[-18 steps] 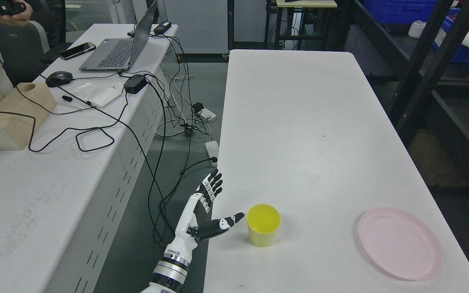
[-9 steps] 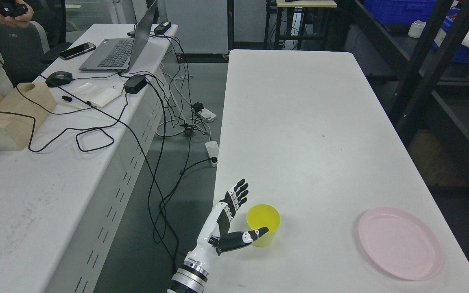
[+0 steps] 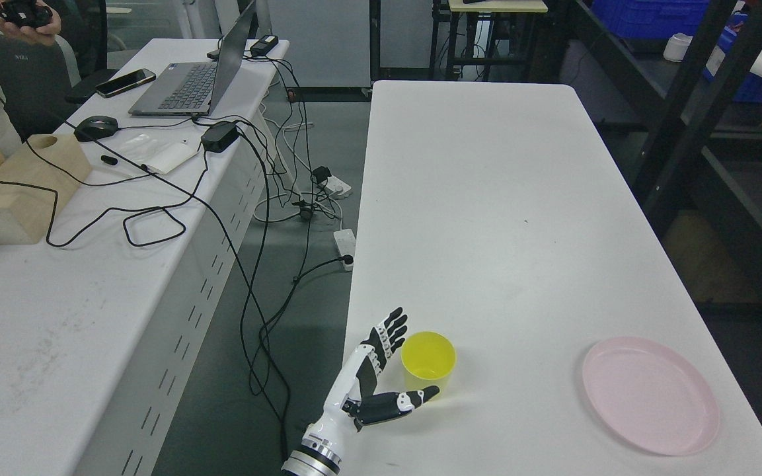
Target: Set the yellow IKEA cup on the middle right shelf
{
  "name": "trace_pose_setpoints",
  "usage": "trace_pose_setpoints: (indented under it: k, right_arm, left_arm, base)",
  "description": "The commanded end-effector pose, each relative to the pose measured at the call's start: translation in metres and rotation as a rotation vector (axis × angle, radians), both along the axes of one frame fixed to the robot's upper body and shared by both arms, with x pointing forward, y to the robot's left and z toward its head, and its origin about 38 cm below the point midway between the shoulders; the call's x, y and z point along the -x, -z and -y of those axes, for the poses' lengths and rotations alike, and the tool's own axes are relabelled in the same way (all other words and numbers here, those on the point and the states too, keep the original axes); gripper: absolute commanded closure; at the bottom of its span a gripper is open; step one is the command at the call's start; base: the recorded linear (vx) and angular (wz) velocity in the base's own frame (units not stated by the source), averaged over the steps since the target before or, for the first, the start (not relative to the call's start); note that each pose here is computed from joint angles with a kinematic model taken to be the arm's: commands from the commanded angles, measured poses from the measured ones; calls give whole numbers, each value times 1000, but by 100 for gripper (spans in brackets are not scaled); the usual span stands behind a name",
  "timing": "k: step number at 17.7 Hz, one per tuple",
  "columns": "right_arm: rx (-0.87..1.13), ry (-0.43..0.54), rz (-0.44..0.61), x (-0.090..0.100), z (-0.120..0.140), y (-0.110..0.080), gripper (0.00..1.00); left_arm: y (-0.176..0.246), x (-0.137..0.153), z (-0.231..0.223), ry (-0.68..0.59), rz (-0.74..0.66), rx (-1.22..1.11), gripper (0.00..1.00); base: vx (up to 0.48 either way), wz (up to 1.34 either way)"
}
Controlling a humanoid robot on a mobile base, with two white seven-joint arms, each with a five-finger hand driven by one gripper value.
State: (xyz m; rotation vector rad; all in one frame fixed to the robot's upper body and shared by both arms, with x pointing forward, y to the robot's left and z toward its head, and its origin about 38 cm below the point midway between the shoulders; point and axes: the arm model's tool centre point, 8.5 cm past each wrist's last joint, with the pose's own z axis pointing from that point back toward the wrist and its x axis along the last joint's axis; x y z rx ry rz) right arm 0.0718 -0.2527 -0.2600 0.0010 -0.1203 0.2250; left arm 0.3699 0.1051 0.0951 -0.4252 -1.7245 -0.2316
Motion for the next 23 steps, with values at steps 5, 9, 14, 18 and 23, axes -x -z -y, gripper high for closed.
trace_pose_setpoints:
  k: [5,9,14,18,23]
  right_arm:
    - [17,1,-7,4,11,0,1]
    - [17,1,-7,4,11,0,1]
    - [17,1,-7,4,11,0,1]
    - [17,1,-7,4,11,0,1]
    - [17,1,-7,4,11,0,1]
  left_arm:
    - [7,-7,-19,-40,-48,-33,0]
    - [2,-14,-19,-40,-53,-45,0]
    - [3,-25,-20,-42,-73,-65,0]
    - [-4,-40,-23,-51,-75,-79,0]
    - [-1,-41,-16,-31,-86,-92,0]
  base:
    - [0,0]
    - [0,0]
    - [0,0]
    - [0,0]
    - [0,0]
